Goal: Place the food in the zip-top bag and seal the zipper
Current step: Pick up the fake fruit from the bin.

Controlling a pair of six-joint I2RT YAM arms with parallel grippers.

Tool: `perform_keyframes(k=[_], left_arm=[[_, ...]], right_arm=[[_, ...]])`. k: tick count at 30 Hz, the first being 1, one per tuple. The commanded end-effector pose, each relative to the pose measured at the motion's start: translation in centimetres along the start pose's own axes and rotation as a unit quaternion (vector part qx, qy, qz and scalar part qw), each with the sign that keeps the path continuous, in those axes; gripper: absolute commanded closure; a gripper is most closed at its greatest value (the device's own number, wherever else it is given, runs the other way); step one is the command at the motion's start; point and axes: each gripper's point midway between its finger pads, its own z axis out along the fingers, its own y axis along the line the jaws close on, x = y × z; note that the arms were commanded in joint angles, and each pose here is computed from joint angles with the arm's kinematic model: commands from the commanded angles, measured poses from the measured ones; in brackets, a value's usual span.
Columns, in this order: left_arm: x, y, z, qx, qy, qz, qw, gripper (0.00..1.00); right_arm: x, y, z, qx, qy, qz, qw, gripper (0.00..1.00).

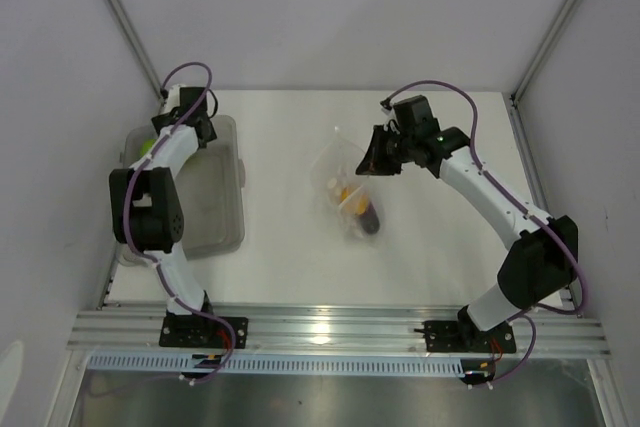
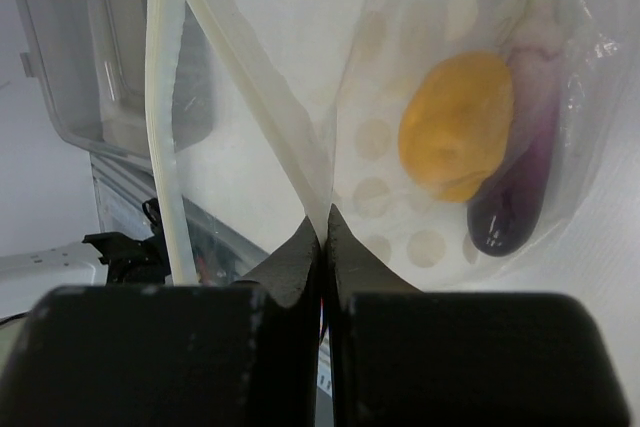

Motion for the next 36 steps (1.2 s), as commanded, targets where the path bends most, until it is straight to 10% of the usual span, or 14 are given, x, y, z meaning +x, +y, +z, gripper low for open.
perform_keyframes(k=[1, 36], left_arm=[[-2.3, 1.7, 1.8, -0.029, -0.016, 0.029, 0.999, 0.06], [-2.1, -0.5, 8.9, 0.080, 0.119, 0.119, 0.982, 0.14]], right_arm=[[-1.7, 1.5, 0.0, -0.026, -0.017, -0.023, 0.999, 1.00], [-1.7, 2.4, 1.3, -0.051, -0.020, -0.032, 0.998, 1.00]])
